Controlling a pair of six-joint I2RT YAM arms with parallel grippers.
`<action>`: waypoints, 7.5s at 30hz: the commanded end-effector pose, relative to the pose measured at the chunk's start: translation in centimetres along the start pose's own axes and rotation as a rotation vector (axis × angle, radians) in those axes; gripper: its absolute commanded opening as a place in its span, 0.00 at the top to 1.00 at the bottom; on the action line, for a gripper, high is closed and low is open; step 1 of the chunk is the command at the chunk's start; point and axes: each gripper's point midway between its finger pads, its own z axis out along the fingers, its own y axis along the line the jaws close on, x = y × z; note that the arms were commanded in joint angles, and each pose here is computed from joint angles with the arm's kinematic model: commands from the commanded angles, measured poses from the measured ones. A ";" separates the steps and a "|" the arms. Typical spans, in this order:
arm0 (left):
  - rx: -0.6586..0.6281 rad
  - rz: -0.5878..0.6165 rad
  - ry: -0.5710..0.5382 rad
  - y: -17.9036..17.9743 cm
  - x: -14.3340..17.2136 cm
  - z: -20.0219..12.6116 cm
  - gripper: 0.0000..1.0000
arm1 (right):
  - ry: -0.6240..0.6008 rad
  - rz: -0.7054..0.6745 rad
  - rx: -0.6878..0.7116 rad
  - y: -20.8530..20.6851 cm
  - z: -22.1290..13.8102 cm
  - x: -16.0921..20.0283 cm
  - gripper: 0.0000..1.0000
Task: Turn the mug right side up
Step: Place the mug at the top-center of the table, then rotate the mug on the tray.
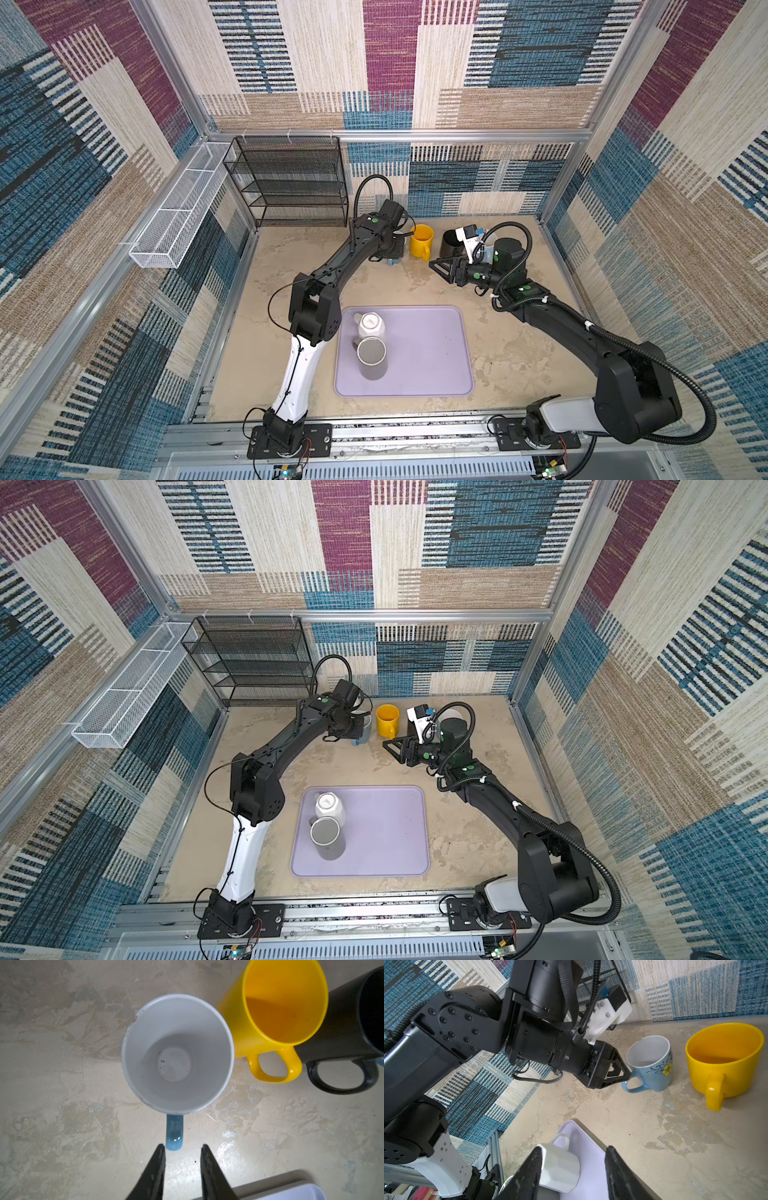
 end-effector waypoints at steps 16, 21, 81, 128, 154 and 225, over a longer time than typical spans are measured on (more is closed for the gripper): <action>-0.017 0.047 -0.035 1.3 0.6 -3.9 0.70 | 0.000 0.000 -0.032 -0.1 1.0 -0.3 0.48; -0.041 0.067 -0.035 2.2 1.9 -5.5 0.70 | 0.007 0.001 -0.040 -0.2 1.3 -0.1 0.48; -0.180 0.062 0.320 8.9 22.6 -6.2 0.77 | 0.040 0.032 -0.099 -0.3 2.9 0.0 0.48; 0.335 0.373 0.282 -7.9 19.0 -1.7 0.82 | 0.171 0.071 0.130 -3.6 -1.5 9.2 0.48; 0.504 0.549 0.264 -12.9 21.1 -5.6 0.87 | 0.122 0.038 0.155 -2.3 -4.5 10.6 0.48; 0.122 0.274 -0.116 3.3 14.1 -15.4 0.87 | 0.611 -0.345 -0.025 3.0 3.7 20.6 0.13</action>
